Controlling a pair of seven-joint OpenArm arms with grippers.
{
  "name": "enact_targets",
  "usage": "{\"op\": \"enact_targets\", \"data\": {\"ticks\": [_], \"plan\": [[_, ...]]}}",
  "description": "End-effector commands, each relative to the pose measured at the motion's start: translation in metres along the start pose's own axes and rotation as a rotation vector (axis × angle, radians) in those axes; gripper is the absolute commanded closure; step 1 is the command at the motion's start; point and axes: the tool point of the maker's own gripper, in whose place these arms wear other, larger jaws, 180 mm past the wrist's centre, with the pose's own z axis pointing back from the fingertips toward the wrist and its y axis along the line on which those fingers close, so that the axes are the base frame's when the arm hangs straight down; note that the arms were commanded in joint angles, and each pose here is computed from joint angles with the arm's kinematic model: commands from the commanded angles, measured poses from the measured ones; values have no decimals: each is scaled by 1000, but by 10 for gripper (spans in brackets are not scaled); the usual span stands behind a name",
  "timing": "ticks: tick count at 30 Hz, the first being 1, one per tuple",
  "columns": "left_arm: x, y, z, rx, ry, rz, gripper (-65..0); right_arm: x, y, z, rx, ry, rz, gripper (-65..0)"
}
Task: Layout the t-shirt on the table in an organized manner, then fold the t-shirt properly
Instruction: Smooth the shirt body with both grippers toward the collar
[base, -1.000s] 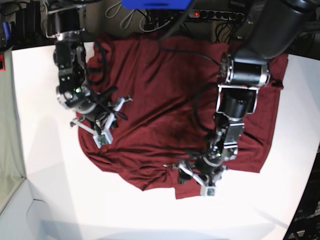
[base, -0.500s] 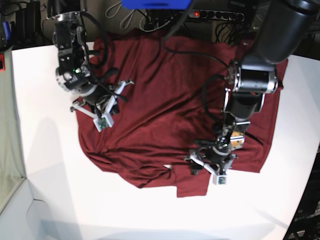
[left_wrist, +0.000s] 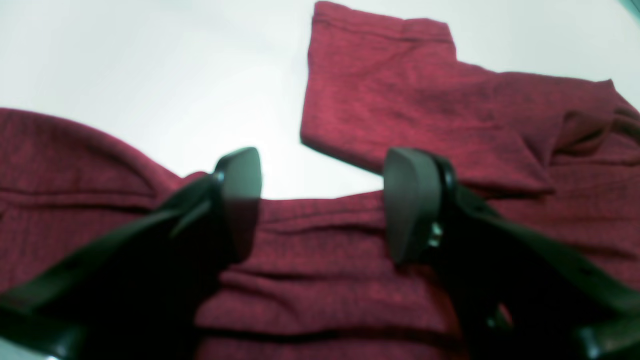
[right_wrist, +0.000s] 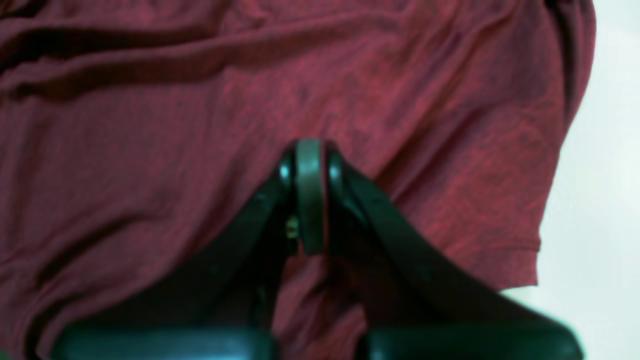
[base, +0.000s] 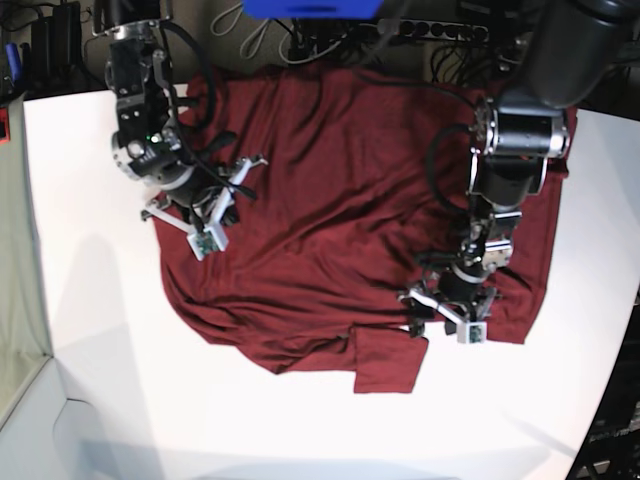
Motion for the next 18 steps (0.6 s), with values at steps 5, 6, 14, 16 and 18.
{"op": "enact_targets", "data": {"ticks": [5,6,14,16,18], "plan": [[-74,37,30,84,231,-14,-384,-2,2,3,4,-13,-3,0],[-80,38,33,84,241,-12,-384,-9,5,4,9,-2,-8,0],[-99,36,47,75,253,-22,-383,-48,20,11,36,77,-32,0],[-98,33,48,64,262,-34,-384,-59,25,13,45,99,-37,0],[-94,29,48,52,274,-49,-384,-67,28,16,51,116,-41,0]]}}
